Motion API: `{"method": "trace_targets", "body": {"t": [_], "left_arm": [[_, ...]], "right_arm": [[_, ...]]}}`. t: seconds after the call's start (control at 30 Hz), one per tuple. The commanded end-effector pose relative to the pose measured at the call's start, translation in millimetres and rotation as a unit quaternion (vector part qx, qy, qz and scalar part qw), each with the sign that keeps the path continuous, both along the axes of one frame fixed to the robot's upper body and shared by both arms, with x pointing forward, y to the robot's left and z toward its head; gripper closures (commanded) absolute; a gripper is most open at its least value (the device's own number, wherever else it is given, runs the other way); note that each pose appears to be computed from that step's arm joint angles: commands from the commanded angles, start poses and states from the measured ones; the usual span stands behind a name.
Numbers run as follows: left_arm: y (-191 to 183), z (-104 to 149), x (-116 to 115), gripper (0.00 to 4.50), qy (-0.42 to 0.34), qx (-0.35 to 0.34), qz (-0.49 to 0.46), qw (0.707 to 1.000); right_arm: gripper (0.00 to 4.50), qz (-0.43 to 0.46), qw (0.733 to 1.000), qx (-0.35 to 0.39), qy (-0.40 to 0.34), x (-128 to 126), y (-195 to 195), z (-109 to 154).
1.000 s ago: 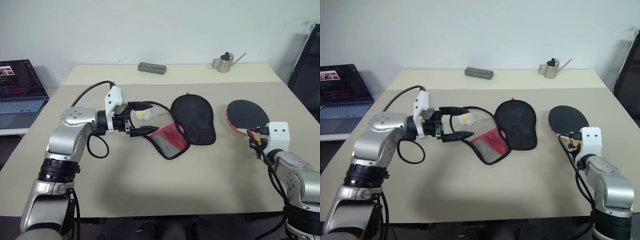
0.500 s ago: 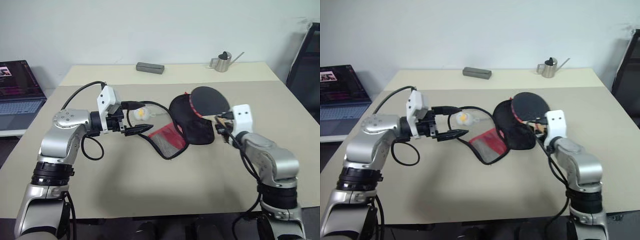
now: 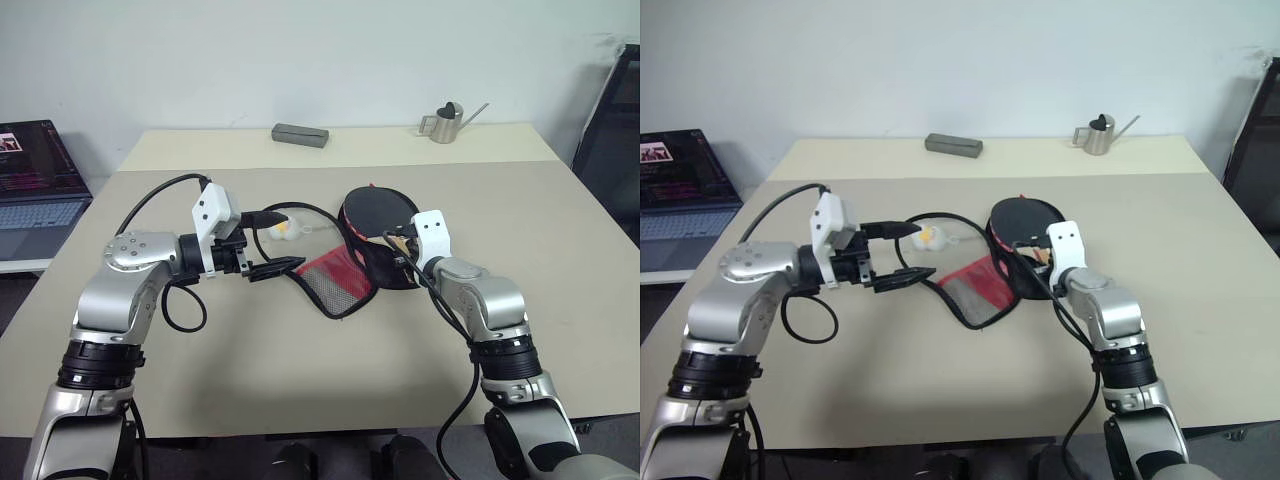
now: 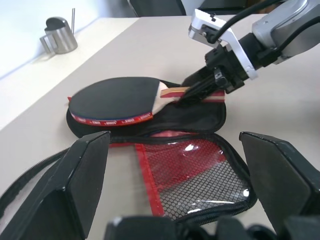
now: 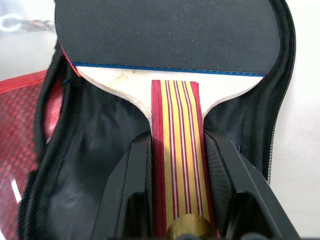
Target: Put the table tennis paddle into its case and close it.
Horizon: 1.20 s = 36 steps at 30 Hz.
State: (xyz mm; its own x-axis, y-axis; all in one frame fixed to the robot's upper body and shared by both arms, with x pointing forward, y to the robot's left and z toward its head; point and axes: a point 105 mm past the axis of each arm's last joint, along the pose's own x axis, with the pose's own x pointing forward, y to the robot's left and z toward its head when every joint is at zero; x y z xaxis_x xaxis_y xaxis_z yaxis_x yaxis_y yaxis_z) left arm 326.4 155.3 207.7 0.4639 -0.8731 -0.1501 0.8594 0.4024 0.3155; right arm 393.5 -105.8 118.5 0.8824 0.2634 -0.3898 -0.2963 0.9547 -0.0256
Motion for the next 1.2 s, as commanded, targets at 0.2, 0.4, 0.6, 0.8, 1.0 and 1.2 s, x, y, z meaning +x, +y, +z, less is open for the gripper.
{"method": "trace_targets", "body": {"t": [0.2,0.4,0.6,0.8,1.0,1.2], "left_arm": [[2.8,15.8,-4.9,0.0,-0.03,-0.003,0.003,1.0],[2.6,15.5,-6.3,0.0,-0.029,-0.001,0.001,1.0],[2.2,15.6,-6.2,0.0,-0.029,-0.001,0.0,1.0],[1.4,14.8,-6.2,0.0,-0.027,-0.001,-0.001,1.0],[3.2,14.5,-6.9,0.0,-0.026,0.0,0.002,1.0],[8.7,13.6,-7.2,0.0,-0.024,0.002,0.014,1.0]], "right_arm": [[3.4,0.007,0.999,-0.007,-0.046,10.4,10.3,15.7],[3.4,0.005,0.999,-0.01,-0.043,11.8,10.4,12.9],[3.4,0.0,0.999,-0.024,-0.039,11.6,7.2,9.4],[2.68,0.005,0.999,-0.014,-0.034,9.0,10.8,8.7],[0.85,0.004,0.999,0.0,-0.036,6.2,13.2,12.4],[0.02,0.036,0.997,0.042,-0.059,-8.5,25.4,40.4]]}}
